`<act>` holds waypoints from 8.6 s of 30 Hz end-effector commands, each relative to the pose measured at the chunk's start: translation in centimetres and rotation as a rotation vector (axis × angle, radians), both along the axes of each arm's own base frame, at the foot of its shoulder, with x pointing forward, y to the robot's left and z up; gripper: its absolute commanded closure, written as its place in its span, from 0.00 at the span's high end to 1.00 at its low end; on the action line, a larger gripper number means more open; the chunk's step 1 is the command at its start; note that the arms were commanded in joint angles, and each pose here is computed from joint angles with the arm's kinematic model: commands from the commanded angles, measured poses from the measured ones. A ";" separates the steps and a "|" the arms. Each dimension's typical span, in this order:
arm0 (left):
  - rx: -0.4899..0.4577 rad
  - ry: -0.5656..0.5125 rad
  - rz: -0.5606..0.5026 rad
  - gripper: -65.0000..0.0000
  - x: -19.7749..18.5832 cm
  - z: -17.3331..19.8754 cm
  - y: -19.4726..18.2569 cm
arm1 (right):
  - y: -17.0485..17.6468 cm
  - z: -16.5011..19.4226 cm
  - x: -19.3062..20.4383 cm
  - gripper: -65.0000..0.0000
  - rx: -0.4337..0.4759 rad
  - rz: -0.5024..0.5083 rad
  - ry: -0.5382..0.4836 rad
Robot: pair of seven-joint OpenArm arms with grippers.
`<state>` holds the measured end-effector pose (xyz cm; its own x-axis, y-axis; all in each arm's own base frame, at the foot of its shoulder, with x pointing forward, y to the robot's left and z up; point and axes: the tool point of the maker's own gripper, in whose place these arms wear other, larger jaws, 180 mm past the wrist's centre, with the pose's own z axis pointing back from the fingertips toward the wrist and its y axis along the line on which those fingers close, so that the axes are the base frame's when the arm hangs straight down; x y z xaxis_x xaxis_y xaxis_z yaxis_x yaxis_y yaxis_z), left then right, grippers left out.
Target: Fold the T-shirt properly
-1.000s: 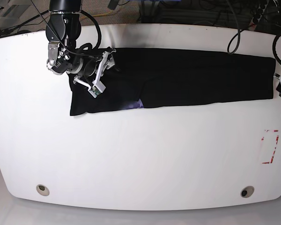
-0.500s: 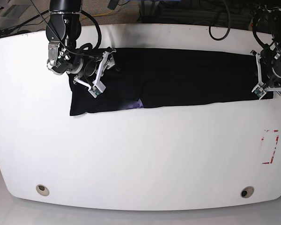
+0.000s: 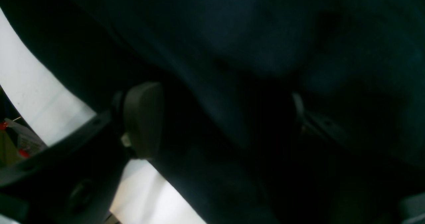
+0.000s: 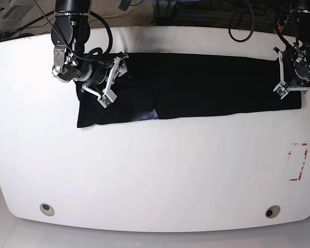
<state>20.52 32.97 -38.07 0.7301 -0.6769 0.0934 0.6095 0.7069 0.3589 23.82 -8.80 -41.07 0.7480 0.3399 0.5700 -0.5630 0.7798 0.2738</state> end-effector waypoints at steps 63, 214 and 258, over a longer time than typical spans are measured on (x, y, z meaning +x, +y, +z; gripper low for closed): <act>-0.372 -0.243 0.328 0.61 7.3 7.3 7.5 | -0.2 0.4 0.3 0.34 -0.004 -0.002 -0.015; -0.698 -0.161 0.686 0.61 2.0 -2.3 6.9 | -0.8 -1.0 -0.7 0.34 0.030 -0.033 0.006; -0.625 -0.252 0.038 0.05 5.6 6.8 -13.3 | -0.7 -1.1 -0.8 0.34 0.032 -0.033 0.009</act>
<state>25.42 20.65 -31.83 0.6814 -0.4026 0.6112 0.5131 0.8583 -0.0067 23.29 -8.90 -41.90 0.7561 0.2669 0.5976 -0.5336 0.7801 0.3267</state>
